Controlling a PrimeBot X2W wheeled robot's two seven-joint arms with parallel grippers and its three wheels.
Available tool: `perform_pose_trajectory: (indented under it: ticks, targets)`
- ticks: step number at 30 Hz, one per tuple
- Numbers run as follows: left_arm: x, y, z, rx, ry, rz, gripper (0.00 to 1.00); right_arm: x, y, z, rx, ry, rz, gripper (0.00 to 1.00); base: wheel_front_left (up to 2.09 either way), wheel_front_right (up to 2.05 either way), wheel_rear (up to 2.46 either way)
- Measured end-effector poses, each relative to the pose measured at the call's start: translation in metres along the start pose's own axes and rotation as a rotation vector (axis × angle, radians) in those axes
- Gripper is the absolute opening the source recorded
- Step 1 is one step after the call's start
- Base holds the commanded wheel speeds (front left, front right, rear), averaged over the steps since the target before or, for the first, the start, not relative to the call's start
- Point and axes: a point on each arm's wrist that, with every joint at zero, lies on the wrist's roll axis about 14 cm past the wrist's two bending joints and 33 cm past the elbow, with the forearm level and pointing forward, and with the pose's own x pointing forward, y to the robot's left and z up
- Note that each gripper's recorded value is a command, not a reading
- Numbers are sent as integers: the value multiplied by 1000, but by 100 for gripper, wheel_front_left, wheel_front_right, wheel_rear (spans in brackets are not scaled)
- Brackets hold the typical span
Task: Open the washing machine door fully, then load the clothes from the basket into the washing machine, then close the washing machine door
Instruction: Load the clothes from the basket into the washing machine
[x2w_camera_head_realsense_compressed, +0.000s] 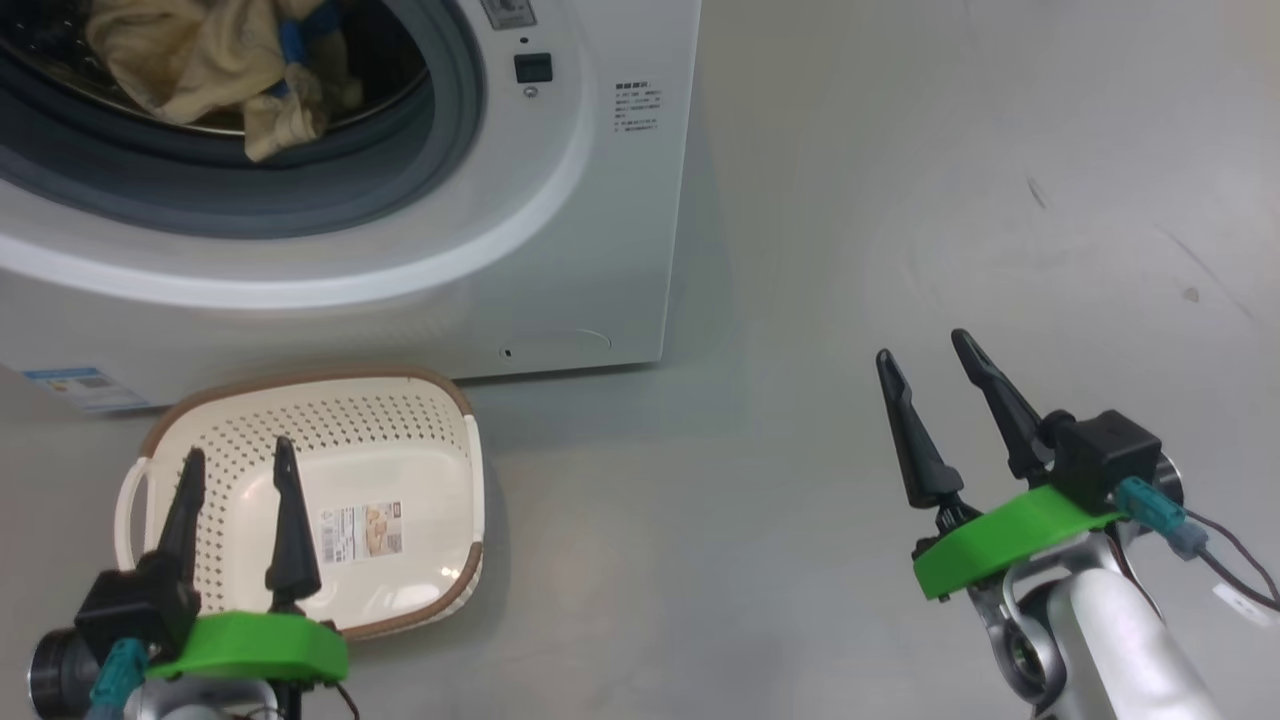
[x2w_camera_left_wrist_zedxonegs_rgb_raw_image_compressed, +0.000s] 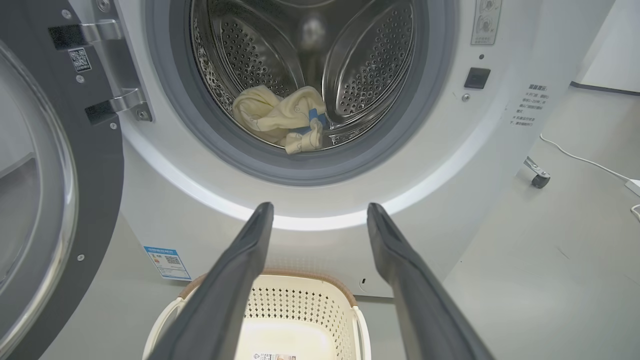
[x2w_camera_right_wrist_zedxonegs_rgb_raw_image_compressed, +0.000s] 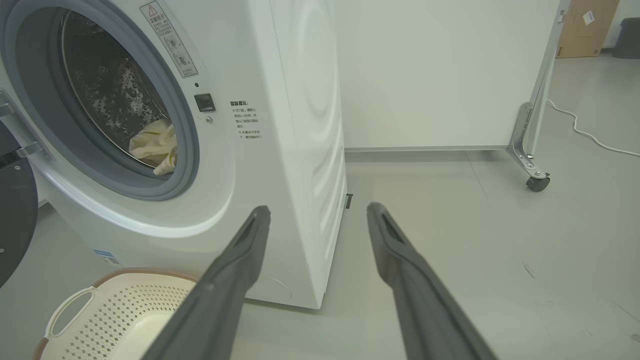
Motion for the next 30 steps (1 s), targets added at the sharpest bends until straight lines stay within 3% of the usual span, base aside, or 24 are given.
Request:
perform_pose_trajectory:
  ticks: [12,30]
  targets:
    - [-52,7,5,6,3,22,100,-22,17,10,-6,0,32,100,0,0,0]
    - [-57,7,12,-2,-8,24,100,-24,22,13,-5,2,45,100,0,0,0]
